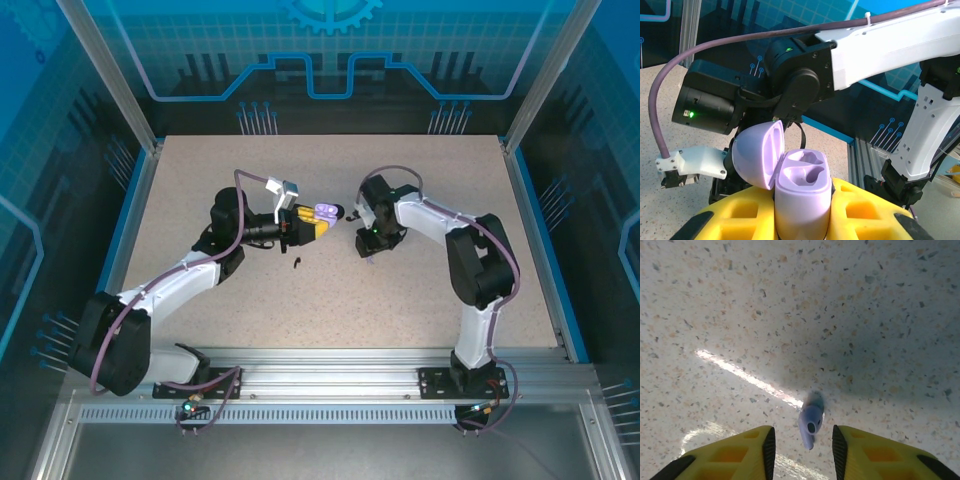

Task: Insert the wireless bluetooth earbuds into the charging case

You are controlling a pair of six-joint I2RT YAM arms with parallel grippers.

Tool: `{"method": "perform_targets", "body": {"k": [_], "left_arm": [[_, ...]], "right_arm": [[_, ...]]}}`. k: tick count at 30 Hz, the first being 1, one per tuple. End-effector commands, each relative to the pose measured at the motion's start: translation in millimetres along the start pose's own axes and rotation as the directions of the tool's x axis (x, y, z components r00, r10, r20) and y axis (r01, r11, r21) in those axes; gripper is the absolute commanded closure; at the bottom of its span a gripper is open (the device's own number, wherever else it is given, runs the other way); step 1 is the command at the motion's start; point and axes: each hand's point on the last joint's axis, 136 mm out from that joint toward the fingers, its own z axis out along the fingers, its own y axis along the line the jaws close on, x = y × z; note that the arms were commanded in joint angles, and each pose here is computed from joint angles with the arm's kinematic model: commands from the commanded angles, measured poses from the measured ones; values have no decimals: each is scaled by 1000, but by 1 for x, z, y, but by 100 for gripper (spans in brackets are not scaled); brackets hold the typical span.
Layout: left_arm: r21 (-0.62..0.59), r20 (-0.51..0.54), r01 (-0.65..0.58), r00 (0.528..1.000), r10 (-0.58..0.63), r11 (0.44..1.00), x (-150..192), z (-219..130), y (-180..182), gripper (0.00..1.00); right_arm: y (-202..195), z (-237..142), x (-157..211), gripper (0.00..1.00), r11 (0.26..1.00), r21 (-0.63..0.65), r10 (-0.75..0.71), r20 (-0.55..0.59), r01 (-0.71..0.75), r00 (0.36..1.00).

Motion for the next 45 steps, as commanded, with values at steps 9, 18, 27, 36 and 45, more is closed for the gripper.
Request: {"method": "perform_targets", "body": {"k": [9,18,27,36,45], "left_arm": [[-15,6,-40,999,40,999,-1,-5,-1,91],[-18,6,-38,999,38,999,-1,-4,0,91],[-21,5,-36,999,36,999,0,-4,1,91],[-24,5,-34,999,35,999,1,-5,1,91],[-39,7,-28,1000,28,999,5,-6,3,91]], "right_arm": [[10,16,10,62,999,-17,-48,-96,47,994],[7,25,15,64,999,0,-43,-130,43,991],[3,29,13,66,999,22,-29,-132,32,991],[0,28,9,77,999,44,-13,-105,18,994],[3,6,-7,84,996,-73,59,41,-56,997]]}}
